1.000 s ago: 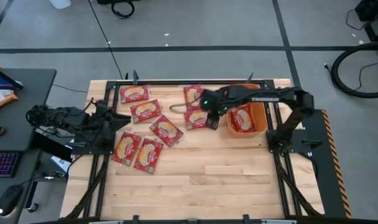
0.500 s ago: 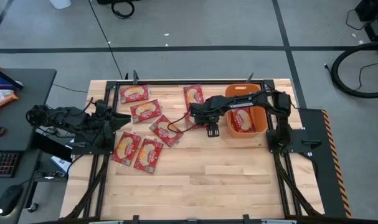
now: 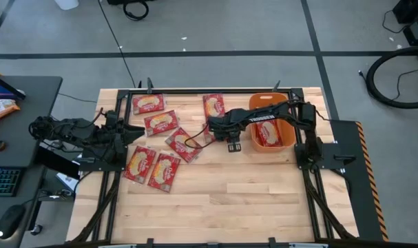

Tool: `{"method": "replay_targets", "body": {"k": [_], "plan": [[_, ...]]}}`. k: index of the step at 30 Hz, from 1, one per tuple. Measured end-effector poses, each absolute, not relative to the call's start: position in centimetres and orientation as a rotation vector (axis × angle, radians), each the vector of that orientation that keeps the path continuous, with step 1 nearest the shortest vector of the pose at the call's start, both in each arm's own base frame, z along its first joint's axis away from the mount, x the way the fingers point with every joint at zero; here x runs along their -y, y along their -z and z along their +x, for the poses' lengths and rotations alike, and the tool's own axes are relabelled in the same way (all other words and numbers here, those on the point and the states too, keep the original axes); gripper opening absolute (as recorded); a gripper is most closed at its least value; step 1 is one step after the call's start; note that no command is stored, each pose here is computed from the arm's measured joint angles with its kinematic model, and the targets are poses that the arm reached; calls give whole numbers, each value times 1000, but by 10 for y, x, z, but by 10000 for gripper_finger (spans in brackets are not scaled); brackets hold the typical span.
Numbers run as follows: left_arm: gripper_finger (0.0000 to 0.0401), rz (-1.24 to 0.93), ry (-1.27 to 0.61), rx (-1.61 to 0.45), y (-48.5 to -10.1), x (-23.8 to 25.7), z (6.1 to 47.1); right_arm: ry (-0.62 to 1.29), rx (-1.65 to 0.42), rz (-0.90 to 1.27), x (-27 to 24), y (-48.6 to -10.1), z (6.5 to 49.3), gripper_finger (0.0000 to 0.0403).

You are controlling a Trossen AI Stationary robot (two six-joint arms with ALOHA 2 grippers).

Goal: Sort popcorn bags into baskets
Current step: Put the red popcorn bag into the orange bin

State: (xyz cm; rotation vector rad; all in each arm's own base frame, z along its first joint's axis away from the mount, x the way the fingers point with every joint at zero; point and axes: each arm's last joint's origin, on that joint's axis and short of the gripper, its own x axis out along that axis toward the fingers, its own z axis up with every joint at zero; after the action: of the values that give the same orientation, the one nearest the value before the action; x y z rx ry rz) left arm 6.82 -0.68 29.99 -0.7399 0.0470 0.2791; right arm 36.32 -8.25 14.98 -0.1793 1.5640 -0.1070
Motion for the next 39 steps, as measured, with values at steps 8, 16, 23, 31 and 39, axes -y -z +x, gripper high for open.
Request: {"method": "replay_targets", "body": {"k": [8, 16, 23, 31, 39], "plan": [[149, -741, -279, -47, -300, 7, 68, 141, -1623, -66, 73, -156, 360, 11], [149, -742, -260, -56, -300, 7, 68, 268, -1644, -34, 69, -196, 356, 7], [149, -747, -220, -72, -300, 9, 69, 397, -1515, 105, 71, -258, 339, 4], [149, -767, -152, -71, -303, 10, 69, 557, -1318, 275, 70, -329, 294, 5], [149, -724, -150, -76, -303, 10, 69, 558, -1188, 310, 63, -361, 267, 22]]}}
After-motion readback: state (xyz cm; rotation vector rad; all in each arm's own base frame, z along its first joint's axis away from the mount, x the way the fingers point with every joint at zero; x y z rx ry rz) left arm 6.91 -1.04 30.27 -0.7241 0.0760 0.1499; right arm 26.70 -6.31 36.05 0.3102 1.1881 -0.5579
